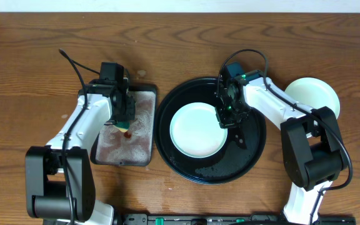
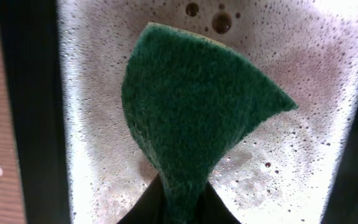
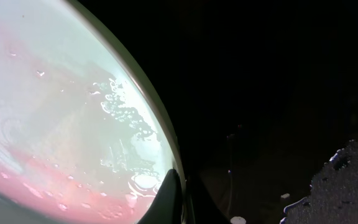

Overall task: Clean dirty plates on tray and stack at the side
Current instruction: 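Return the sponge to the soapy basin with the left gripper, then lift the pale green plate off the tray with the right gripper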

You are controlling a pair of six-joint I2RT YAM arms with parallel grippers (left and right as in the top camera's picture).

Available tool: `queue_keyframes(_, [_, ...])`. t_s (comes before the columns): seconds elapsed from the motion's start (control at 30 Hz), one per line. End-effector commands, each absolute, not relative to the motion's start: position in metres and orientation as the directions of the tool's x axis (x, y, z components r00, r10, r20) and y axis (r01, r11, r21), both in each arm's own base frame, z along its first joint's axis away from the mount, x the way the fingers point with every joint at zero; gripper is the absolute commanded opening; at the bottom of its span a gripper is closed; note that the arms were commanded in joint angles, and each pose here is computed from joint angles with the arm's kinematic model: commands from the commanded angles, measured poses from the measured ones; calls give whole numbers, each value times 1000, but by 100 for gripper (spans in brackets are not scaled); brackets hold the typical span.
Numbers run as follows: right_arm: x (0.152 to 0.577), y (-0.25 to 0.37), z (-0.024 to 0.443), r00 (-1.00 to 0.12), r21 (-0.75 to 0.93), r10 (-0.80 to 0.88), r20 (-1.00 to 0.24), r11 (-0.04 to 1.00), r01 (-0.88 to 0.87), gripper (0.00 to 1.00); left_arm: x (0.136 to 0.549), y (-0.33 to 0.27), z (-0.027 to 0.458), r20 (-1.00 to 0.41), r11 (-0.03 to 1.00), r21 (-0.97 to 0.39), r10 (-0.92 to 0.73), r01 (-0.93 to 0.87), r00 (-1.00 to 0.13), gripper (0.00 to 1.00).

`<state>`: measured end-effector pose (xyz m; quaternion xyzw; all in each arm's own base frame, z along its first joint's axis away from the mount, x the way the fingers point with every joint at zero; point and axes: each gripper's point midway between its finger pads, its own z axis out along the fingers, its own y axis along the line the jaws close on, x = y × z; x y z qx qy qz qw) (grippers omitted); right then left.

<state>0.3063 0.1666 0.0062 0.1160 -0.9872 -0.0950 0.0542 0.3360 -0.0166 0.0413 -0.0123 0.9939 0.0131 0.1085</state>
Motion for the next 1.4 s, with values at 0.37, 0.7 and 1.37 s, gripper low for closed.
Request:
queue_keyframes(0.37, [300,166,0,-961,191,-256,110,954,-232,1,337,-16,50,-232,996,4,-84,-88,-969,52])
queue_keyframes(0.7, [312,172,-1,-965,207,-256,56,949,-240,1,330,-15,109,-351,983,-50,-182,-176,-918,73])
queue_keyframes(1.37, [355,180,45,-969,359,-193,-152,903,-236,1,315,-14,104,-299,983,-36,-181,-178,-937,73])
